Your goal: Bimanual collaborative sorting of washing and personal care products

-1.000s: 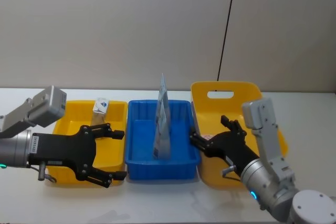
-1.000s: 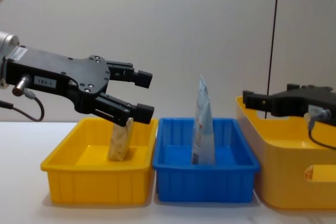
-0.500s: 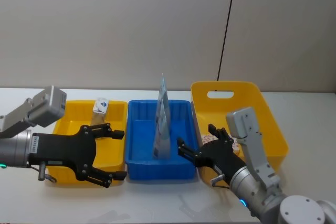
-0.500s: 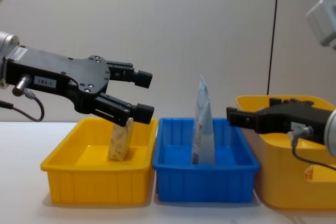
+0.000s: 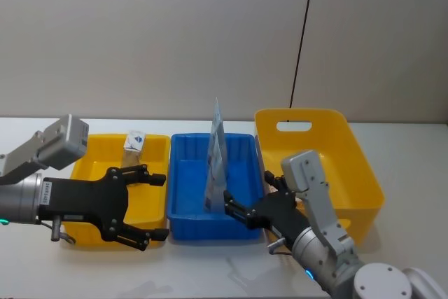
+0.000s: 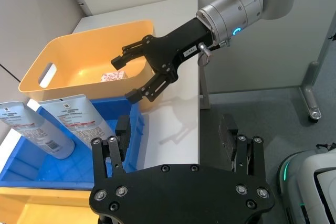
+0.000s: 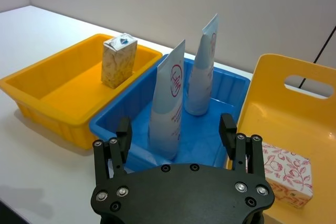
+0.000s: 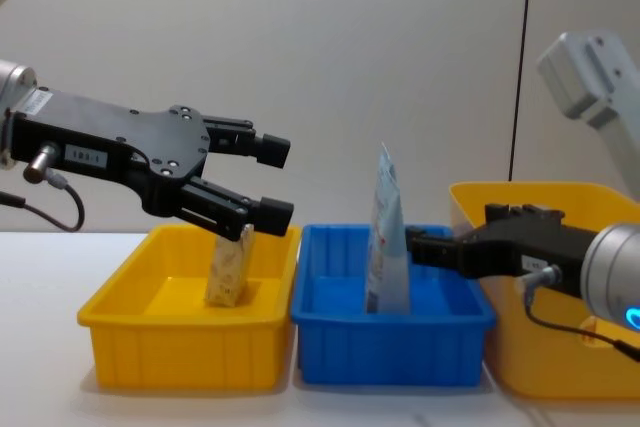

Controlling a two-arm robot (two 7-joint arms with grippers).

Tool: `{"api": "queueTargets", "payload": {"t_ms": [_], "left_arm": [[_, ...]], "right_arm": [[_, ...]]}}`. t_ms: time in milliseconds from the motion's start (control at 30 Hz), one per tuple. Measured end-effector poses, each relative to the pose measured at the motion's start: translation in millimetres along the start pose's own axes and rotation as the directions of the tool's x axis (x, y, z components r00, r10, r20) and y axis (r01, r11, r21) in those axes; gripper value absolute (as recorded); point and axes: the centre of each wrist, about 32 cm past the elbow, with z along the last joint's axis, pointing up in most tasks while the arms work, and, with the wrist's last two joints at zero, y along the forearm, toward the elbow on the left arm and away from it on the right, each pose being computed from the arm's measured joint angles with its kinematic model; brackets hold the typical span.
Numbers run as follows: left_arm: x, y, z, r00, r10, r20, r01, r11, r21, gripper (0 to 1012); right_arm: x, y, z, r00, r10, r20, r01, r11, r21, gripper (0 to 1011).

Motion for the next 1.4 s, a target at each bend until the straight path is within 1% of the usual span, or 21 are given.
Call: {"api": "queueTargets", "payload": {"t_ms": [300, 633, 1067, 1400], "left_arm": [[0.0, 0.0, 0.0, 1.0000, 0.000, 0.000, 0.000, 1.0000, 0.000, 1001], [0.0, 0.0, 0.0, 1.0000, 0.000, 0.000, 0.000, 1.0000, 0.000, 1002], [0.0, 0.0, 0.0, 1.0000, 0.000, 0.000, 0.000, 1.0000, 0.000, 1001], [0.0, 0.0, 0.0, 1.0000, 0.000, 0.000, 0.000, 1.0000, 0.000, 1001]], "right_arm": [[-2.8, 4.3, -3.5, 1.000, 0.006, 0.014, -0.006, 1.000, -0.004, 1003], [-1.9, 6.6, -3.0, 1.000, 0.001, 0.010, -0.001, 1.000, -0.002, 1004], [-2.0, 20.0, 1.2, 1.000, -0.006, -0.002, 0.006, 1.000, 0.005, 1003], [-5.9, 31.0, 3.7, 1.000, 0.009, -0.002, -0.009, 1.000, 0.008, 1003]]}}
